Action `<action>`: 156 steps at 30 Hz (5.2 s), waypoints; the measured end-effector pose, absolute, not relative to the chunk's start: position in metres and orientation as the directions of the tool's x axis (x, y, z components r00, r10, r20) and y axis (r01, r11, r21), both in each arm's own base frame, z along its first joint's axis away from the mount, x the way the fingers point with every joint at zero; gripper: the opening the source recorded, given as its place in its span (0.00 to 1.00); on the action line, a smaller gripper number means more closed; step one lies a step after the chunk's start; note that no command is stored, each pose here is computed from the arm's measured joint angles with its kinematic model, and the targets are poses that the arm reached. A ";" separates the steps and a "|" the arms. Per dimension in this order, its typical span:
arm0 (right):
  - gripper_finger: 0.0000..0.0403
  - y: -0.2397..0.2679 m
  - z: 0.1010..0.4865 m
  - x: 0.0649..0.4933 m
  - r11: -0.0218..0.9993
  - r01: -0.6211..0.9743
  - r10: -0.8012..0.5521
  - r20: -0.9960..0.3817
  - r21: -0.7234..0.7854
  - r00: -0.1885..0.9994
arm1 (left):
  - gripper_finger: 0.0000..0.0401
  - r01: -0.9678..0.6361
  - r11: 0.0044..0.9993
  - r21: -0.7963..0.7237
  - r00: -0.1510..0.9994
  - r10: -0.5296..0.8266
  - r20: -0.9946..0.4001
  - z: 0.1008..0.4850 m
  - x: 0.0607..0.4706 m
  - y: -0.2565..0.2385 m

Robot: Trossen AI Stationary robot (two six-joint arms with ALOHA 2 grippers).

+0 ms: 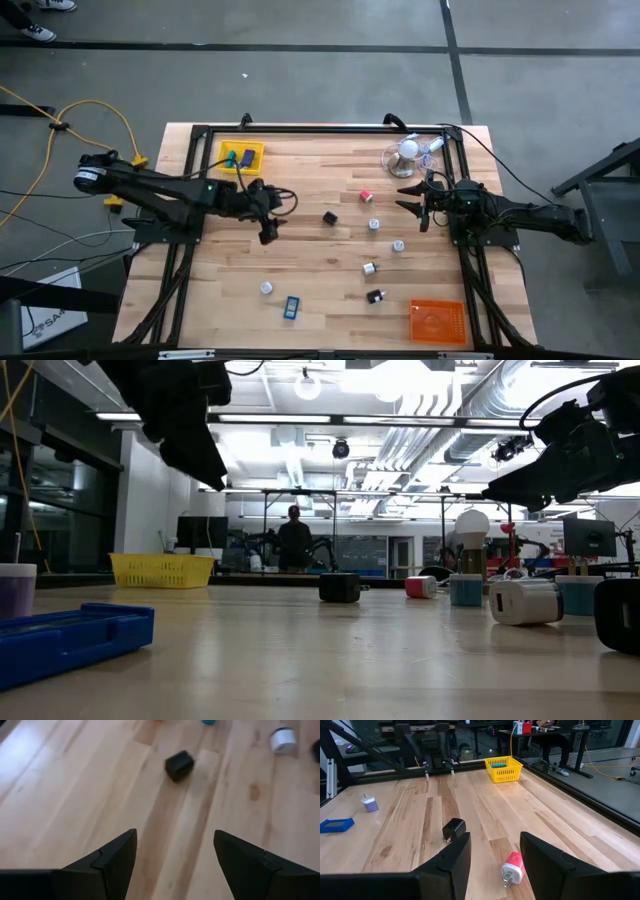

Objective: Pick & Place Office items
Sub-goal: Put the blue digital timer into the yellow bin

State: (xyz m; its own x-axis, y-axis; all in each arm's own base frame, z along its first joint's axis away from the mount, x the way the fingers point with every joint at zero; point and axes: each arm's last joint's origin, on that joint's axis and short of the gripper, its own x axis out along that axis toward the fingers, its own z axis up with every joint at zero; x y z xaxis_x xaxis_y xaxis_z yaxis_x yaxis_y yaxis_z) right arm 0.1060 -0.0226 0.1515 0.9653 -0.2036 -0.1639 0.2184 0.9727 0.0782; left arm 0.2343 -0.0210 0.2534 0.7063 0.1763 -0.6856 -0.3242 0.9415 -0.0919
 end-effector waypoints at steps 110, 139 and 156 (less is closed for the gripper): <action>0.39 -0.023 0.152 0.106 0.973 0.218 -0.204 -0.159 0.078 0.966 | 0.64 -0.872 0.249 -0.422 0.353 -0.280 -0.893 0.261 0.317 -0.192; 0.39 -0.023 0.152 0.106 0.973 0.218 -0.204 -0.160 0.078 0.966 | 0.64 -0.941 0.200 -0.274 0.248 -0.145 -0.958 0.204 0.333 -0.209; 0.39 -0.023 0.151 0.106 0.973 0.218 -0.203 -0.167 0.078 0.965 | 0.64 -0.950 0.193 -0.245 0.216 -0.158 -0.963 0.182 0.342 -0.211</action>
State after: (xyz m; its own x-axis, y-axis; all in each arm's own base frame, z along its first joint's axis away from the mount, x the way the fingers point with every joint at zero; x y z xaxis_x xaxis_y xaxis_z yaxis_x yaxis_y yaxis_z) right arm 0.1062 -0.0227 0.1513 0.9648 -0.2031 -0.1671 0.2183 0.9727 0.0784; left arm 0.3424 -0.2106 0.1821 0.2165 -0.1576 -0.9635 -0.9501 0.1929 -0.2450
